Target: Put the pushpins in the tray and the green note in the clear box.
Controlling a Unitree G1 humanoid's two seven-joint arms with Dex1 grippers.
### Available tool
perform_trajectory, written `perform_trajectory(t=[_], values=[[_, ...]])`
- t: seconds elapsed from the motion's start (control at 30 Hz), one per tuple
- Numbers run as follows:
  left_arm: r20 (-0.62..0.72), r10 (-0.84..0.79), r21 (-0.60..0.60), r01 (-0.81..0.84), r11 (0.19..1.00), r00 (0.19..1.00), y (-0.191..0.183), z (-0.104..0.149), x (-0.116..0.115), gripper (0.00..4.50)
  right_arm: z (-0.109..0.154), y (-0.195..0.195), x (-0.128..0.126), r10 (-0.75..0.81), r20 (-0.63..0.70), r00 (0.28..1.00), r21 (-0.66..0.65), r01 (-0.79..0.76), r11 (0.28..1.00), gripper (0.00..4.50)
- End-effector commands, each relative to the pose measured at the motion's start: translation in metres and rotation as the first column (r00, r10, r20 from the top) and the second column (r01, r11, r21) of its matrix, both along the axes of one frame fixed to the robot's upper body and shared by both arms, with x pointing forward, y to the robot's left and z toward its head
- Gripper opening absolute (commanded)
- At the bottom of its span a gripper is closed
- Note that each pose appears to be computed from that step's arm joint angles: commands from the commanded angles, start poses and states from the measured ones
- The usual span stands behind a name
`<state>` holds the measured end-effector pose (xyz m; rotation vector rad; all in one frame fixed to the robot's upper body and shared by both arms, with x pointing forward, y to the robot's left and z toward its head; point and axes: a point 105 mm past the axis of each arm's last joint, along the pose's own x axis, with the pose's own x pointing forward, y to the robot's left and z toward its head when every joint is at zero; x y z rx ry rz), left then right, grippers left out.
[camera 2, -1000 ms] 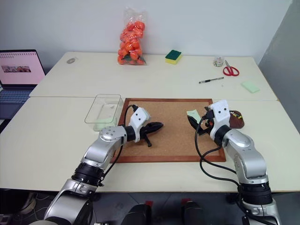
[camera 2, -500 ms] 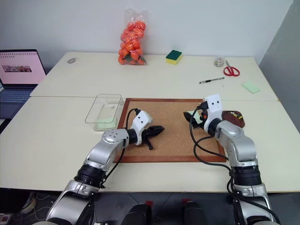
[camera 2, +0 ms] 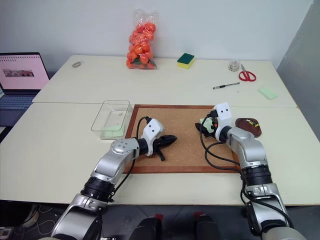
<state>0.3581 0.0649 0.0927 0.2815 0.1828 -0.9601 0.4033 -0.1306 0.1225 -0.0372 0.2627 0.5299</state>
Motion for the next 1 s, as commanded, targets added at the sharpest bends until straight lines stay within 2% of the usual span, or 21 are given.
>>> perform_trajectory(t=[0.03, 1.0], values=[[0.018, -0.021, -0.009, 0.021, 1.0, 1.0, -0.0076, 0.0043, -0.0045, 0.06, 0.0152, 0.0024, 0.0053, 0.017, 0.06, 0.998, -0.005, -0.017, 1.0, 4.5], [0.006, -0.039, -0.001, 0.039, 0.999, 0.999, -0.009, 0.0027, -0.0113, 0.06, 0.0131, 0.0075, 0.0151, 0.05, 0.084, 0.995, -0.065, -0.045, 0.997, 4.5]])
